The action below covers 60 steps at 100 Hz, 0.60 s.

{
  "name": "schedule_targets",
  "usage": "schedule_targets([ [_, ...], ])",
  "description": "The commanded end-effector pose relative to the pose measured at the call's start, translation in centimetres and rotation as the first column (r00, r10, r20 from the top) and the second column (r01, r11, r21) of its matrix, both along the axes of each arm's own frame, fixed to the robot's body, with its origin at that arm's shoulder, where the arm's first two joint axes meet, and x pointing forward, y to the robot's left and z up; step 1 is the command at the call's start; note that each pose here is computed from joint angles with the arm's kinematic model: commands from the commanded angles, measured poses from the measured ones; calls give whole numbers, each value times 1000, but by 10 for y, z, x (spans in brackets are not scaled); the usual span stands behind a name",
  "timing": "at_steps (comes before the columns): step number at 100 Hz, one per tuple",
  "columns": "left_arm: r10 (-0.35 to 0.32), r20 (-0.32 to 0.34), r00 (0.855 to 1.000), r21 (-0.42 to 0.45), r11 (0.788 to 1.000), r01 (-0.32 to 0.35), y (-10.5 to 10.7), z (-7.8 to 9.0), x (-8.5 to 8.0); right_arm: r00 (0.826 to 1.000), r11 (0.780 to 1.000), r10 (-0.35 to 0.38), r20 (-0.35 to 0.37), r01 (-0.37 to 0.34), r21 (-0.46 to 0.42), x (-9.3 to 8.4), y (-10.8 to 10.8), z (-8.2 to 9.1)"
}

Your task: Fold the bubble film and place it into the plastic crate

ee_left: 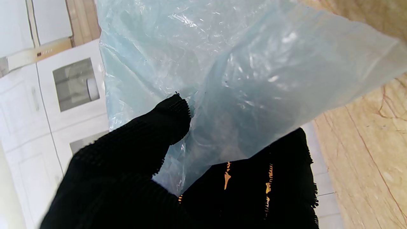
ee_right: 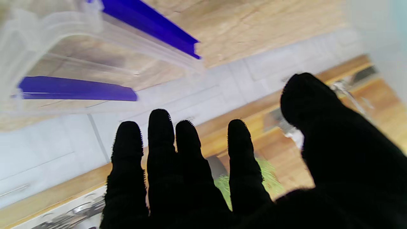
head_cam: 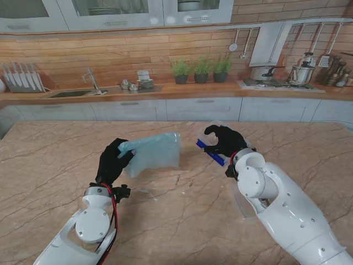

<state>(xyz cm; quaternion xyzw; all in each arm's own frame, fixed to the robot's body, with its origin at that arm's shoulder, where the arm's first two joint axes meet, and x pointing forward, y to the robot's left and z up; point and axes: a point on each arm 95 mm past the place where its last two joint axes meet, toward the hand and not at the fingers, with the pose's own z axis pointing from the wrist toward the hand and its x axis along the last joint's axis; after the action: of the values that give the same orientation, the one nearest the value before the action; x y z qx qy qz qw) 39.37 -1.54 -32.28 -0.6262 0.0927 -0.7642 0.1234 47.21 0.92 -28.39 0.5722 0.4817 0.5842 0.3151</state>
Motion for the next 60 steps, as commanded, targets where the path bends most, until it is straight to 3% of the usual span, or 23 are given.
schedule_targets([
  [1,13,17,1000,-24,1000,-13,-1,4,-4,1000,1000,-22,-17,22,-4,5,1,-3],
  [45,57,52,997,-131,990,-50,11,14,-11,986,975,-146,-86,129,-178,39,14,-40],
  [60,69,56,996,-152,987,-60,14,15,-12,985,970,-151,-88,130,-203,54,12,-57],
])
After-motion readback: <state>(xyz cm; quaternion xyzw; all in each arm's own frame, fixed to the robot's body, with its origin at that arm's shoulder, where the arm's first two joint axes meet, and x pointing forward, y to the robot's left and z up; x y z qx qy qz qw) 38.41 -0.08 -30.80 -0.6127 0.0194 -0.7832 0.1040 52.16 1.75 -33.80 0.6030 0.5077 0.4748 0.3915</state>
